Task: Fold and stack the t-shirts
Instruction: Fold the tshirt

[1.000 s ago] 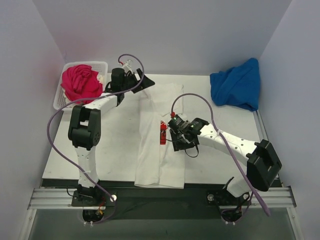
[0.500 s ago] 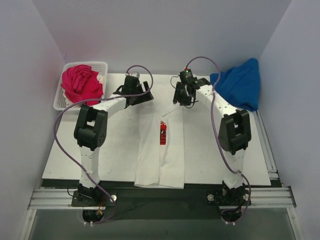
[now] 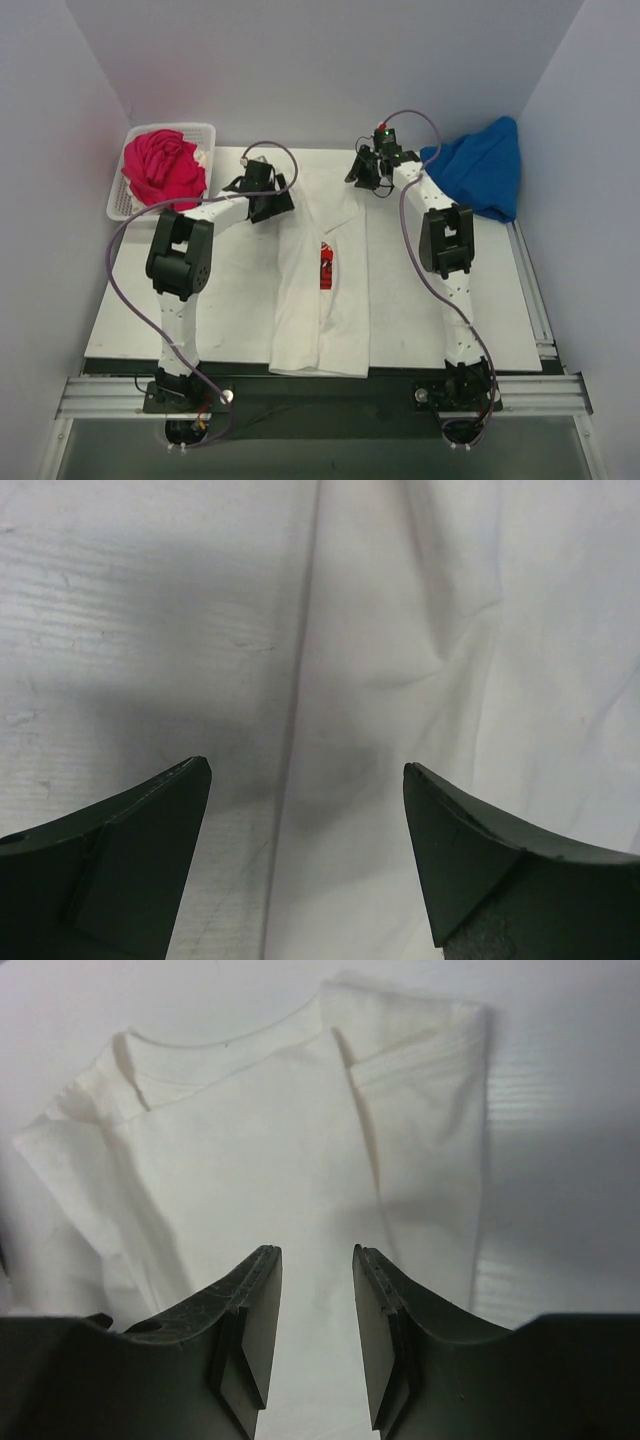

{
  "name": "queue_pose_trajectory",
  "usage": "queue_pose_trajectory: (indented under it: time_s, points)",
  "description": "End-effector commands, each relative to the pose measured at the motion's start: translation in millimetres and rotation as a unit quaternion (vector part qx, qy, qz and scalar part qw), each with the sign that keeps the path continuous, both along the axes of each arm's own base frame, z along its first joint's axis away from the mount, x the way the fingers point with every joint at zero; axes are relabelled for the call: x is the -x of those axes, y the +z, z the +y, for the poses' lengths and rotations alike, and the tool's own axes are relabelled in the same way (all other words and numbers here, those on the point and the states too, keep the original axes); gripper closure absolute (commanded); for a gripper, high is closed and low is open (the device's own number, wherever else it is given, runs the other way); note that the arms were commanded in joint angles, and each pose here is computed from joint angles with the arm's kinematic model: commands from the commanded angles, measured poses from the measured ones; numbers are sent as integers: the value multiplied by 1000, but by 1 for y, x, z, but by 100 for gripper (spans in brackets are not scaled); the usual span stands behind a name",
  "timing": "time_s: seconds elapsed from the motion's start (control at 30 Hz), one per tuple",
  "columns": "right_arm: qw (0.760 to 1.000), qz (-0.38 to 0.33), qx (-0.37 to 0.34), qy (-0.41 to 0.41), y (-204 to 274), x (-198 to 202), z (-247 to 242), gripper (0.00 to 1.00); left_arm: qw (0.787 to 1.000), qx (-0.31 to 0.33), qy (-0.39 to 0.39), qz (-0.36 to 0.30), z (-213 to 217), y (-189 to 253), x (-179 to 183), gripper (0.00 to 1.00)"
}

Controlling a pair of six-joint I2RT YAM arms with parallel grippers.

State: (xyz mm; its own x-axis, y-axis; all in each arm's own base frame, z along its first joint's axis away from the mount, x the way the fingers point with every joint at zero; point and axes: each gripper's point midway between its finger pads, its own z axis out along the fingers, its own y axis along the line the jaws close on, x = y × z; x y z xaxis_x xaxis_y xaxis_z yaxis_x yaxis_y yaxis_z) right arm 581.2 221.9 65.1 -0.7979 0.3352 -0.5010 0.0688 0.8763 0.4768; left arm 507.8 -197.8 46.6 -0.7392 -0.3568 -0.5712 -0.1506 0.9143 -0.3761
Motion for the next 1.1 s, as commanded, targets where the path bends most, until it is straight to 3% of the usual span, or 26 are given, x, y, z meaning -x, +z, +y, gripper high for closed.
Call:
queue_pose_trajectory:
  time_s: [0.0,0.3,0.67,1.07]
  points:
    - [996,-77,-41,1,32,-35,0,64,1000,7,13,-8,10,21,7,11]
    - [990,-127,-66,0,30,-68,-8,60,999,25,16,-16,14,29,14,11]
    - [987,-110,-113,-7,8,-75,3,59,999,29,27,-32,24,48,21,11]
    - [989,-95,-112,-7,-8,-74,10,60,997,38,36,-48,34,66,23,11]
